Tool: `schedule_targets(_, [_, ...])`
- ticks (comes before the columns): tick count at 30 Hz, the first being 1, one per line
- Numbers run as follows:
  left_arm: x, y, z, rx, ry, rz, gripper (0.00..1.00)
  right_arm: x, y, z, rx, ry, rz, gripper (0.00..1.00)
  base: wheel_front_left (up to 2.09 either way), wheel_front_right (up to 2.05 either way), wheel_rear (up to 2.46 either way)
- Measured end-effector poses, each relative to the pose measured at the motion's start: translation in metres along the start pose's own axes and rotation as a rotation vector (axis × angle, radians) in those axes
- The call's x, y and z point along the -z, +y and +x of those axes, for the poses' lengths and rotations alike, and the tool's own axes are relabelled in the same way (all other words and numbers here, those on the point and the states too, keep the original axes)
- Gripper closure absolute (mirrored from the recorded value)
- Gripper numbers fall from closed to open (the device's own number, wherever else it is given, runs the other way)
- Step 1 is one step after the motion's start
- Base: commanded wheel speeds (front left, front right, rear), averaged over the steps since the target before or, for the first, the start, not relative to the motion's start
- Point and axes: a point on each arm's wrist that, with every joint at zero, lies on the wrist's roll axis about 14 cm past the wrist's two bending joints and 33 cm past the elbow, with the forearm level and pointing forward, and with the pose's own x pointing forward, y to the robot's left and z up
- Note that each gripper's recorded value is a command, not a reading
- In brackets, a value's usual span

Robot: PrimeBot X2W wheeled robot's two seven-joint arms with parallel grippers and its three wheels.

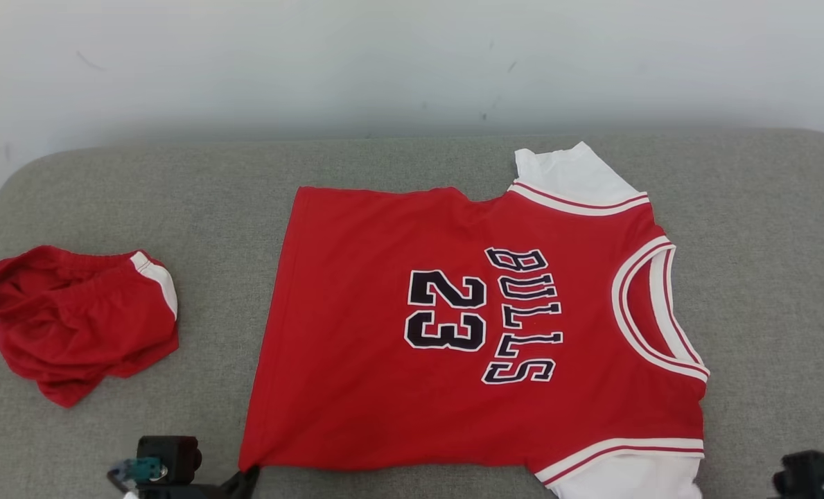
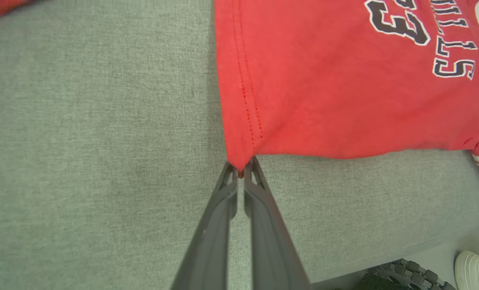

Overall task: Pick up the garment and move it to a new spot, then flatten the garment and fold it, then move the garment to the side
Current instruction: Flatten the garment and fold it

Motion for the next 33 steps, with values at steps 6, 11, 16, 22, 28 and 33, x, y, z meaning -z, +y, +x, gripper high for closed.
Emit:
schedule_targets(6, [-0.018,0.0,-0.007,0.01,-0.062,0.01,1.0,-0.056,0.007,-0.019,-0.058,-0.205,0.027,1.0,0.0,0.0,0.0])
schedule_targets(11, [-0.036,-0.007,-0.001,0.032,-0.088,0.021,1.0,-0.101,0.024,-0.026,-0.119,-0.337,0.029,1.0,0.0,0.0,0.0])
schedule_targets(16, [-0.05,-0.015,0.007,0.051,-0.1,0.027,1.0,-0.129,0.035,-0.025,-0.144,-0.414,0.031,1.0,0.0,0.0,0.0])
schedule_targets(22, [-0.078,-0.001,0.014,0.01,-0.145,0.045,1.0,-0.137,0.049,-0.013,-0.177,-0.401,0.023,1.0,0.0,0.0,0.0])
schedule_targets(28, [-0.095,0.005,0.021,-0.016,-0.163,0.043,1.0,-0.143,0.056,0.001,-0.186,-0.373,0.017,1.0,0.0,0.0,0.0])
schedule_targets(33, [-0.107,0.001,0.033,-0.006,-0.165,0.041,1.0,-0.143,0.057,0.016,-0.188,-0.322,0.024,1.0,0.0,0.0,0.0])
